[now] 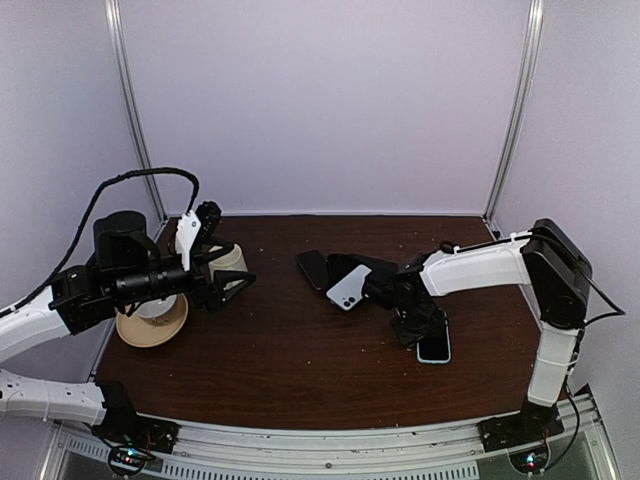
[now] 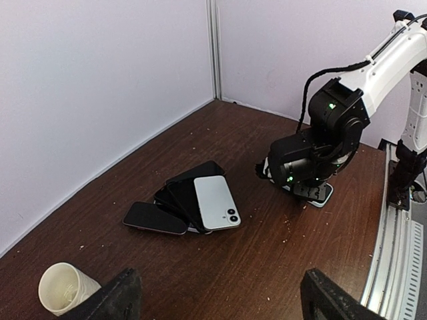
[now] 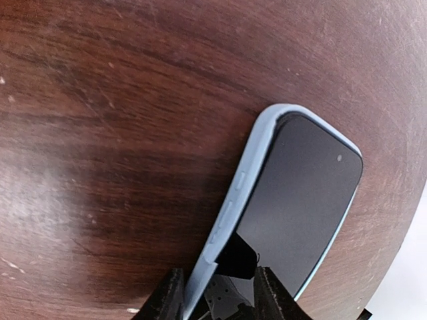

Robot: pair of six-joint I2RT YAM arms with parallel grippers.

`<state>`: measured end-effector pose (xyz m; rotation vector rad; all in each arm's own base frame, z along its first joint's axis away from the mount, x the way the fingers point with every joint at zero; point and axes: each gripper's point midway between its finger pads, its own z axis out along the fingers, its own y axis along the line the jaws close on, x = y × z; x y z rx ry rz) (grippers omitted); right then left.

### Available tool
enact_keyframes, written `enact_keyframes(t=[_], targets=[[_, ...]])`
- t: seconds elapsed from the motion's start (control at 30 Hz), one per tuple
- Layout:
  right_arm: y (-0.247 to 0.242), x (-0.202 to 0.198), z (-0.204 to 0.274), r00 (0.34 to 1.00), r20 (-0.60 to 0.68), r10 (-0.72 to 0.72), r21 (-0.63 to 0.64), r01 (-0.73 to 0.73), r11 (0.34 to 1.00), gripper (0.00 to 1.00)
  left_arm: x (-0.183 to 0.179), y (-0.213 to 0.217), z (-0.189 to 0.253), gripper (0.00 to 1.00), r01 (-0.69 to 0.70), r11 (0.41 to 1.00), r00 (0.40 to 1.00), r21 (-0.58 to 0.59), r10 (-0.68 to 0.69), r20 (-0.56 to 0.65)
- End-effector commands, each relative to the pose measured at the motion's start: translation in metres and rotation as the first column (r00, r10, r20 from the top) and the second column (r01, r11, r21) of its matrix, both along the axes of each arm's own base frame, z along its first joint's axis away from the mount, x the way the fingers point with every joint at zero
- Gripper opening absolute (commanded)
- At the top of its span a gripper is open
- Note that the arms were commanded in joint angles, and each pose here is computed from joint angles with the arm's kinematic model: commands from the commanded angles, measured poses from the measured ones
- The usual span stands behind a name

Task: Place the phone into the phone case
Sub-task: Adjust the phone with the phone case at the center of the board.

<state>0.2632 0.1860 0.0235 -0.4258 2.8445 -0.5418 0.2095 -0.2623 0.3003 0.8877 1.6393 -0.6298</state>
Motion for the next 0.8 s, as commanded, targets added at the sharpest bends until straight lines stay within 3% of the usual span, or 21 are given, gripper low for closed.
enact_keyframes(t=[0.0,0.53,0.67,0.77], targets=[[-0.033,-0.011,-0.002,0.999,-0.044,-0.019,-0.092,0.015,0.996,0.36,0.002,0.002,0.016,0.86,-0.007,1.0,0.999,-0.03,0.008,0.045],[-0.033,0.0,0.017,1.0,-0.024,-0.02,-0.055,0.018,0.998,0.36,0.002,0.002,0.015,0.86,-0.005,1.0,0.999,-0.025,0.006,0.046],[-0.009,0.016,0.051,0.998,0.043,0.047,0.036,-0.049,0.998,0.44,0.002,0.002,0.015,0.86,-0.006,1.0,0.999,-0.023,0.007,0.048],[0.036,0.033,0.09,0.985,0.156,0.079,0.288,-0.121,0.95,0.62,0.002,0.001,0.013,0.86,-0.004,1.0,0.999,-0.018,0.005,0.045]])
